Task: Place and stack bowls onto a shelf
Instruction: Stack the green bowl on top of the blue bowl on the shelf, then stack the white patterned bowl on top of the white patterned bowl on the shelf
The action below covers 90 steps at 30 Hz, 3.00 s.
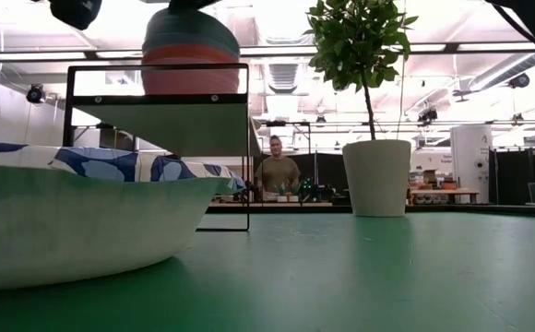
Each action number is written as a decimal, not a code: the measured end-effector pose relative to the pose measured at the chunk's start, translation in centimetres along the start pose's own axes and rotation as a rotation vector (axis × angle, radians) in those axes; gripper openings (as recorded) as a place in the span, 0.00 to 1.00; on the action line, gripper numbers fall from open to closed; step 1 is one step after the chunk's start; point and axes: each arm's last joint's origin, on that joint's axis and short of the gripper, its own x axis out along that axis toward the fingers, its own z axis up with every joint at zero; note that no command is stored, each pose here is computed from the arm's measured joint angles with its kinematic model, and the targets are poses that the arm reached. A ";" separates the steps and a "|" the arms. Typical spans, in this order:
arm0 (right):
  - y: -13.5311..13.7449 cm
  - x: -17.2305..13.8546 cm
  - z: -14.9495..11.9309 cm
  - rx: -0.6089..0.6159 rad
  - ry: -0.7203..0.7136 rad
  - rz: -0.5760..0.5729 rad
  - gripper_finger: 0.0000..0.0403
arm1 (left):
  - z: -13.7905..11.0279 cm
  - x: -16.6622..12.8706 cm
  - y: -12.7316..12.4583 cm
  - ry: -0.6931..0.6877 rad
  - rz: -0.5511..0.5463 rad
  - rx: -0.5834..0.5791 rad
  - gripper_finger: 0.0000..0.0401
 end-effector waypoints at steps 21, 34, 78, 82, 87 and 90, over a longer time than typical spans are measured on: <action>9.0 -6.3 -0.2 -0.041 0.171 0.207 0.12 | 1.1 0.1 -0.1 -0.102 -0.004 -0.030 0.00; 11.5 -8.4 -2.4 -0.101 0.165 0.256 0.08 | 3.5 0.2 -0.2 -0.318 0.071 0.093 0.00; 11.6 -11.0 -15.3 0.299 -0.226 0.247 0.08 | 6.3 5.2 7.7 -0.006 0.346 -0.109 0.00; 11.8 -11.1 -15.3 0.303 -0.222 0.253 0.08 | 7.6 4.5 7.7 -0.025 0.318 -0.114 0.00; 12.7 -11.7 -15.4 0.273 -0.228 0.280 0.08 | 7.5 4.4 6.0 -0.016 0.115 -0.208 0.00; 13.4 -12.1 -15.6 0.238 -0.216 0.299 0.08 | 7.2 4.5 4.1 0.023 -0.017 -0.248 0.00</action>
